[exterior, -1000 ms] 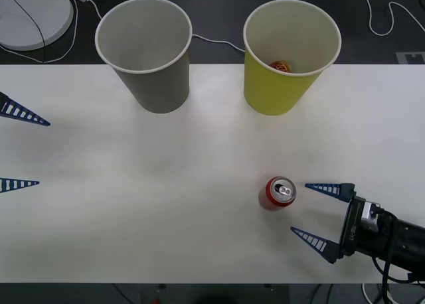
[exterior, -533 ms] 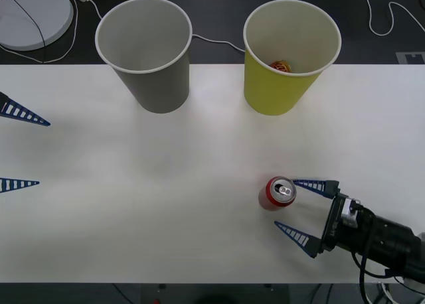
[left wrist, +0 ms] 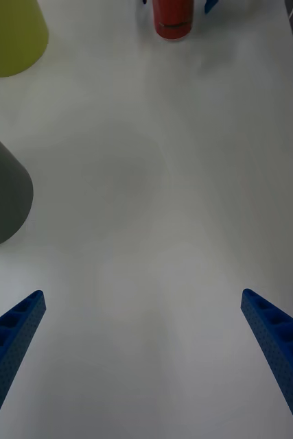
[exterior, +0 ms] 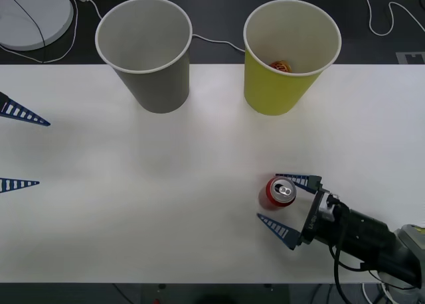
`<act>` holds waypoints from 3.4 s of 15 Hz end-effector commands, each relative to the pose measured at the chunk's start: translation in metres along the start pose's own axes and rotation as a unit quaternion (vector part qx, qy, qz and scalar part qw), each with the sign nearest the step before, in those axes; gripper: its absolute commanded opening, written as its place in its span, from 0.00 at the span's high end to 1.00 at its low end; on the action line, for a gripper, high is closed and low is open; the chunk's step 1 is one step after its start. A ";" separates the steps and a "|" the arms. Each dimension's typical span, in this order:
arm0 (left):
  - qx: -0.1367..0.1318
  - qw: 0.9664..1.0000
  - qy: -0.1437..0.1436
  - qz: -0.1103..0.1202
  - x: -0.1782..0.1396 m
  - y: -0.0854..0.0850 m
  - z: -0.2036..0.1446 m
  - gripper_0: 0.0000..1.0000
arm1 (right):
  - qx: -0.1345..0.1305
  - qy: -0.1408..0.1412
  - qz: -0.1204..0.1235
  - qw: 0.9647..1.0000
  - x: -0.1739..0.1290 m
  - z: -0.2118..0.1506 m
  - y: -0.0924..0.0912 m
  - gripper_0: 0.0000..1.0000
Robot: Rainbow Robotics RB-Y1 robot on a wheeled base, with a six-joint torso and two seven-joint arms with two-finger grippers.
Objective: Put the can into the green bin and the plastic bottle into the gray bin
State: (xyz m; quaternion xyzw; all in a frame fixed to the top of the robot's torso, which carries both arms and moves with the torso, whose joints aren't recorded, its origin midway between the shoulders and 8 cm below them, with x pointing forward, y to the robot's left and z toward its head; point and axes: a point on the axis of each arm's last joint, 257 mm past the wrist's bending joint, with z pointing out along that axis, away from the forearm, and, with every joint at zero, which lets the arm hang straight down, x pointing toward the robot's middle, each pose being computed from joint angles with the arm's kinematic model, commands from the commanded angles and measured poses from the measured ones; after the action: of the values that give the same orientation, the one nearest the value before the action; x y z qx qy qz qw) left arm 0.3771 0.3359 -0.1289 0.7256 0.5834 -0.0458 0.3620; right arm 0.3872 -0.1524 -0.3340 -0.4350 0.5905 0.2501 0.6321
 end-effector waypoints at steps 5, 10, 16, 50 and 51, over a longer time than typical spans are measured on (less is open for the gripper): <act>0.000 1.000 0.000 0.000 0.000 0.000 0.000 0.00 | 0.005 -0.004 -0.002 1.000 -0.003 0.012 -0.001 0.00; 0.000 1.000 0.000 0.000 0.000 0.000 0.000 0.00 | 0.005 -0.004 -0.006 1.000 -0.003 0.012 -0.002 1.00; 0.000 1.000 0.000 0.000 0.000 0.000 0.000 0.00 | 0.002 -0.005 -0.009 1.000 -0.004 0.011 -0.001 1.00; 0.000 1.000 0.000 0.000 0.000 0.000 0.000 0.00 | 0.070 0.354 0.088 0.929 -0.169 -0.162 -0.113 1.00; 0.000 1.000 0.000 0.000 0.000 0.000 0.000 0.00 | 0.078 0.356 0.093 0.927 -0.177 -0.161 -0.118 1.00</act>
State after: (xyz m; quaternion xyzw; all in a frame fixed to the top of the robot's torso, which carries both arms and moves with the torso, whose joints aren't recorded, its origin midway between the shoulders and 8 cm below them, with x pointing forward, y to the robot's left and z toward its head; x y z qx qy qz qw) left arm 0.3771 0.3359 -0.1289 0.7256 0.5834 -0.0459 0.3619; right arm 0.3664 -0.3121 -0.1274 -0.3936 0.8290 0.0918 0.3866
